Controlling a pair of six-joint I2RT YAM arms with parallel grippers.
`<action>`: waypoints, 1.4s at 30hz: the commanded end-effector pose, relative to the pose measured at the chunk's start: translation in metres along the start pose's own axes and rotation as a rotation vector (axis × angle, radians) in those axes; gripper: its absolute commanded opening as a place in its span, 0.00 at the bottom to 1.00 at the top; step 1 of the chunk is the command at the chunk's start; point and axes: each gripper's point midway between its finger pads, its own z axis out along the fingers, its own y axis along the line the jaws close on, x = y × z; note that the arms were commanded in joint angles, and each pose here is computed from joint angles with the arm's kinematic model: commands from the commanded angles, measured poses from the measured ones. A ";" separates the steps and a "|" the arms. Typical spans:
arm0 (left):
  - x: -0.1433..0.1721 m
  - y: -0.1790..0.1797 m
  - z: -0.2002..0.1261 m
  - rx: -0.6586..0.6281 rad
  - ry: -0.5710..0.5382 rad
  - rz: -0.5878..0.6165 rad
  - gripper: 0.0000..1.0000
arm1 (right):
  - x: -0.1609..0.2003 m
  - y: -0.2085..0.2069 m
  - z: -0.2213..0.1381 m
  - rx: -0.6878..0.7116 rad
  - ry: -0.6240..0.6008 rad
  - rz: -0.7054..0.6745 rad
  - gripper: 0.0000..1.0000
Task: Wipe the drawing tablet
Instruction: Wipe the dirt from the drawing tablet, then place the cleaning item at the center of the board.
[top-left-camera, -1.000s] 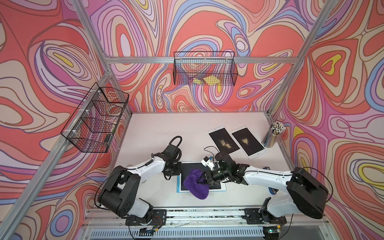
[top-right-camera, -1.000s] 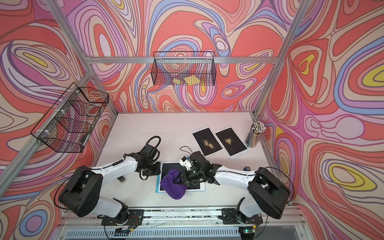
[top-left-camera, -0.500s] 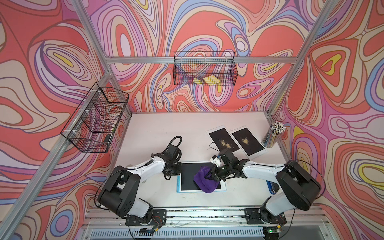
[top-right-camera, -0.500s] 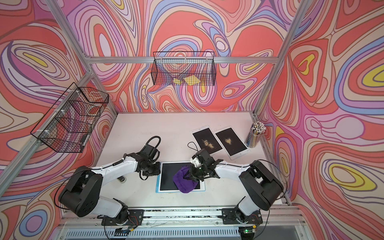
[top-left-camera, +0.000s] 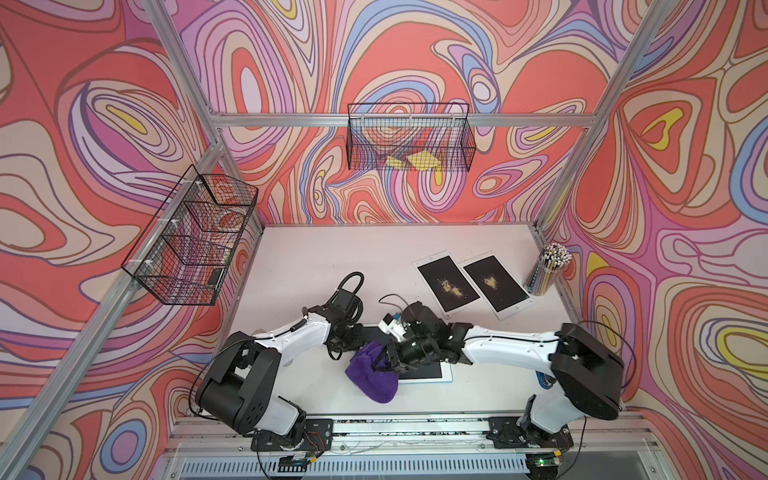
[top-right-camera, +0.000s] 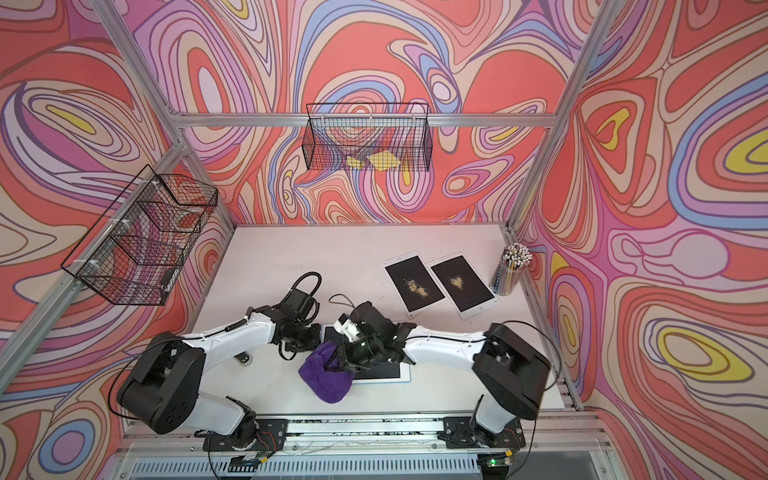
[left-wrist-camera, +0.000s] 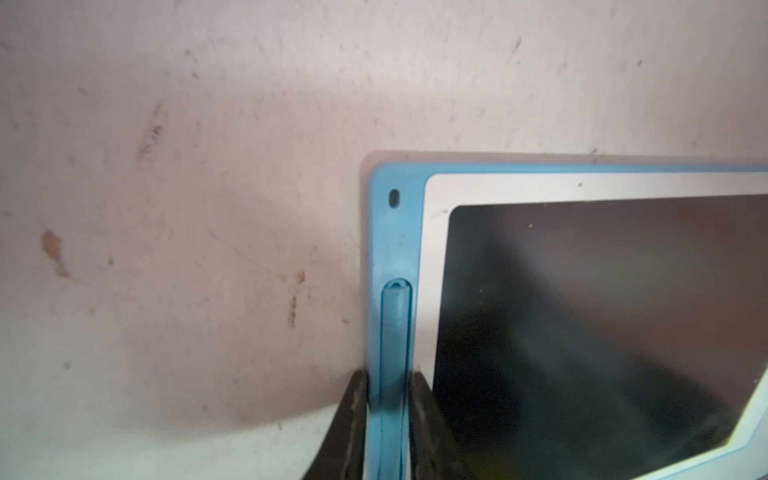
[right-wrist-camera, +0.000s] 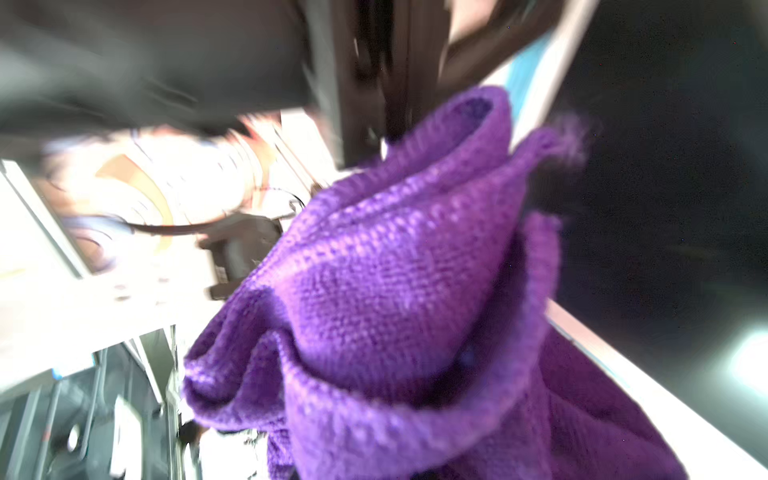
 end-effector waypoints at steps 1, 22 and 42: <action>0.004 0.004 -0.002 0.005 0.000 -0.013 0.22 | -0.008 -0.060 -0.072 0.276 -0.151 0.062 0.00; 0.000 -0.003 -0.020 0.117 -0.072 -0.065 0.46 | 0.051 -0.237 -0.205 0.788 -0.406 0.620 0.42; 0.014 0.004 -0.016 0.135 -0.052 -0.115 0.43 | -0.048 -0.098 -0.213 0.313 -0.548 0.149 0.81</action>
